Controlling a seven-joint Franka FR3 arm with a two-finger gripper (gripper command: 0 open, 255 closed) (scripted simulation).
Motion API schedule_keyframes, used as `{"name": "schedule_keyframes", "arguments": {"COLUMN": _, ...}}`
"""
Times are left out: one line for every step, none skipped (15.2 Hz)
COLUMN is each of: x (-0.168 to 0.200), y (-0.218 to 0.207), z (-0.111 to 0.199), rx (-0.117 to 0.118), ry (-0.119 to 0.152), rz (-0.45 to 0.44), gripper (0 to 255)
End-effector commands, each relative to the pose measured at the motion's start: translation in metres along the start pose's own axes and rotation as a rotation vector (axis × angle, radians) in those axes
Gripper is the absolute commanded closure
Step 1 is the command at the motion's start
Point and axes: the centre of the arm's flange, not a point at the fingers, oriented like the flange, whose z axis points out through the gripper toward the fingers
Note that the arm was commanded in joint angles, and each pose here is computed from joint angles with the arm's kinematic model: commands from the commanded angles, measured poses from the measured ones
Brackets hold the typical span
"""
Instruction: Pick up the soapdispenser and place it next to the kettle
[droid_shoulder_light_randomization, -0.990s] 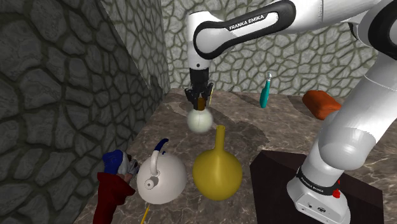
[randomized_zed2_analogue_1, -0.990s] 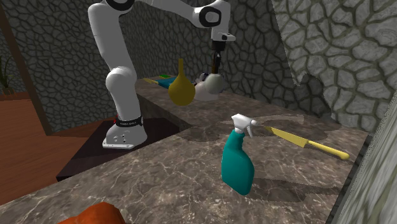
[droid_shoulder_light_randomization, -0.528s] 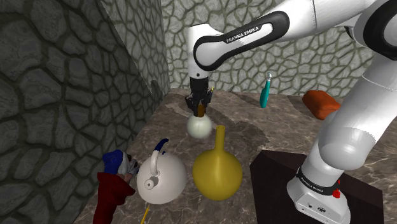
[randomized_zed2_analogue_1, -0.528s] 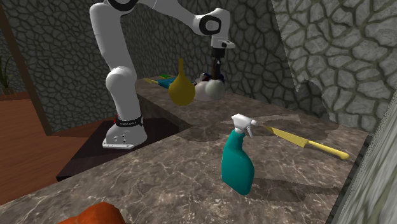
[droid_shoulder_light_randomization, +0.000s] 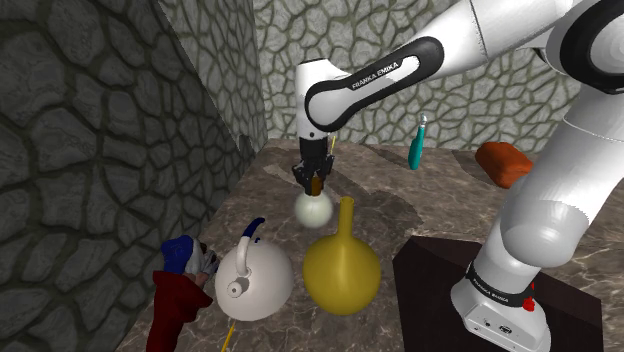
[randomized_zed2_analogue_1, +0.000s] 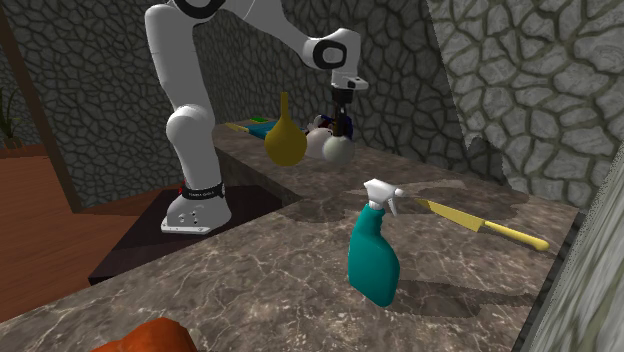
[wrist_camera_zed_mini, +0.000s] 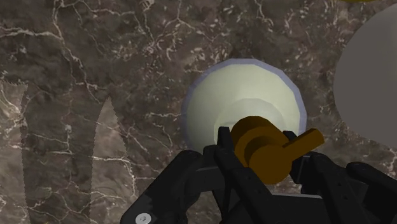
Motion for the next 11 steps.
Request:
{"name": "schedule_keyframes", "arguments": {"x": 0.001, "y": -0.0003, "z": 0.0112, "rx": 0.0, "ry": 0.001, "rz": 0.0, "gripper": 255}}
{"name": "schedule_keyframes", "arguments": {"x": 0.0015, "y": -0.0001, "z": 0.0186, "rx": 0.0, "ry": 0.001, "rz": 0.0, "gripper": 255}}
{"name": "schedule_keyframes", "arguments": {"x": 0.0015, "y": 0.0, "z": 0.0186, "rx": 0.0, "ry": 0.001, "rz": 0.0, "gripper": 255}}
{"name": "schedule_keyframes", "arguments": {"x": 0.0015, "y": -0.0001, "z": 0.0186, "rx": 0.0, "ry": 0.001, "rz": 0.0, "gripper": 255}}
{"name": "schedule_keyframes", "arguments": {"x": 0.0015, "y": -0.0001, "z": 0.0186, "rx": 0.0, "ry": 0.001, "rz": 0.0, "gripper": 255}}
{"name": "schedule_keyframes", "arguments": {"x": 0.0015, "y": -0.0001, "z": 0.0186, "rx": 0.0, "ry": 0.001, "rz": 0.0, "gripper": 255}}
{"name": "schedule_keyframes", "arguments": {"x": 0.0015, "y": -0.0001, "z": 0.0186, "rx": 0.0, "ry": 0.001, "rz": 0.0, "gripper": 255}}
{"name": "schedule_keyframes", "arguments": {"x": 0.0015, "y": -0.0001, "z": 0.0186, "rx": 0.0, "ry": 0.001, "rz": 0.0, "gripper": 255}}
{"name": "schedule_keyframes", "arguments": {"x": 0.0015, "y": -0.0001, "z": 0.0186, "rx": 0.0, "ry": 0.001, "rz": 0.0, "gripper": 255}}
{"name": "schedule_keyframes", "arguments": {"x": 0.0015, "y": -0.0001, "z": 0.0186, "rx": 0.0, "ry": 0.001, "rz": 0.0, "gripper": 255}}
{"name": "schedule_keyframes", "arguments": {"x": 0.0015, "y": -0.0001, "z": 0.0186, "rx": 0.0, "ry": 0.001, "rz": 0.0, "gripper": 0}}
